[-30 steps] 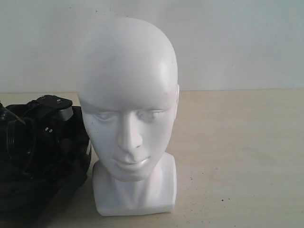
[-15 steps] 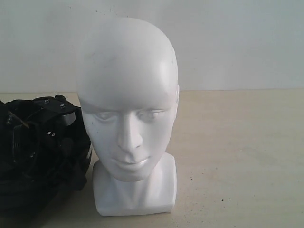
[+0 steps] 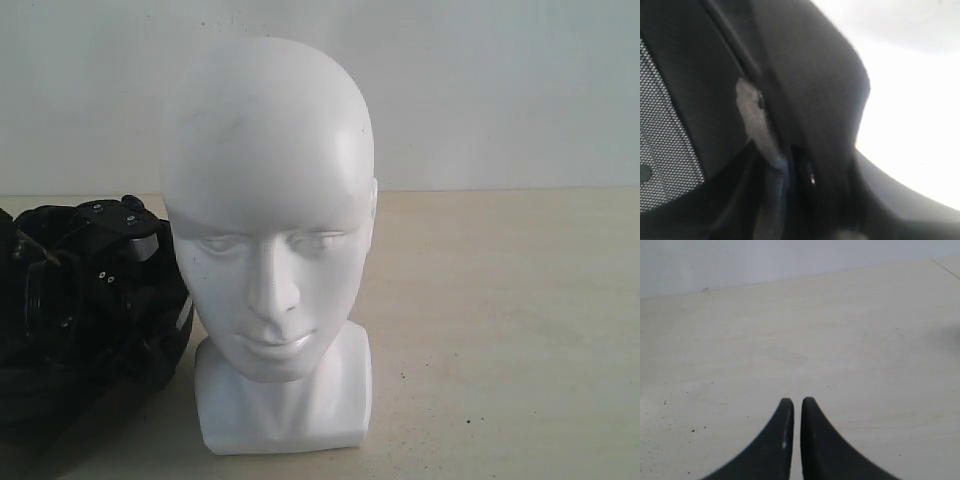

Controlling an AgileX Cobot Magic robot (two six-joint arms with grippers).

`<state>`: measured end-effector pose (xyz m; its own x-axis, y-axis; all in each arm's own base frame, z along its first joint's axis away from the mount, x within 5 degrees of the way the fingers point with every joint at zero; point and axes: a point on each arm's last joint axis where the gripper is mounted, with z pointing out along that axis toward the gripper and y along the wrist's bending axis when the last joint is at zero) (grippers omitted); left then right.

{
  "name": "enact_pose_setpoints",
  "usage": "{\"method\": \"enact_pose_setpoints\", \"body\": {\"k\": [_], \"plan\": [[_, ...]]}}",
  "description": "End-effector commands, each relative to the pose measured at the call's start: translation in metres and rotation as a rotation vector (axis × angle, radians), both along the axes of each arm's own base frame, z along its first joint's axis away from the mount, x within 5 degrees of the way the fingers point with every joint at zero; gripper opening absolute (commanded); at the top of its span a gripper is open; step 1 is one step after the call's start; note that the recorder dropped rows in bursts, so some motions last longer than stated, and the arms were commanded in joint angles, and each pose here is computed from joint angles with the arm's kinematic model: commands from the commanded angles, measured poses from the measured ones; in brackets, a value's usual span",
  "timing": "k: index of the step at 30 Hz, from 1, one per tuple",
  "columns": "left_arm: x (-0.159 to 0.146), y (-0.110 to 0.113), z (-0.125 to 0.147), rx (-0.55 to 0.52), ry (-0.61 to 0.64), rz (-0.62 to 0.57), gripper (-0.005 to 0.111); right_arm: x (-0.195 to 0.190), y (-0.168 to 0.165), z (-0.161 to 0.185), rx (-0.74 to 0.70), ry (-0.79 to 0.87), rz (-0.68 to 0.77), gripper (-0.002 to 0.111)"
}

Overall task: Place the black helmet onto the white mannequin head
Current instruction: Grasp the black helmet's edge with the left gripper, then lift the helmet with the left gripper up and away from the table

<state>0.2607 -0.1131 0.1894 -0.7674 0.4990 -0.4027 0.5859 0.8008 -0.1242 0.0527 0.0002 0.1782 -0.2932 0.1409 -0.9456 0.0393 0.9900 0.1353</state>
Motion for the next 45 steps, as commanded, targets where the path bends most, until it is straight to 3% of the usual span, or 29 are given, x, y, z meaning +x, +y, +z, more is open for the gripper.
{"method": "enact_pose_setpoints", "body": {"k": [1,7,16,27,35,45], "plan": [[-0.007,0.001,-0.003,0.028,0.063,-0.043,0.004,0.000,0.000,0.001,-0.003,-0.008,0.001,0.006],[-0.013,0.008,0.012,0.057,0.043,-0.021,0.004,0.000,0.000,0.001,-0.003,-0.008,0.001,0.006],[-0.037,0.017,0.060,0.015,-0.073,0.009,0.004,0.000,0.000,0.001,-0.003,-0.008,0.001,0.006],[-0.081,0.031,0.117,-0.090,-0.259,0.059,0.004,0.000,0.000,0.001,-0.003,-0.008,0.001,0.006],[-0.119,0.045,0.158,-0.207,-0.477,0.111,0.004,0.000,0.000,0.001,-0.003,-0.008,0.001,0.006],[-0.138,0.053,0.179,-0.285,-0.632,0.131,0.004,0.000,0.000,0.001,-0.003,-0.008,0.001,0.006]]}}
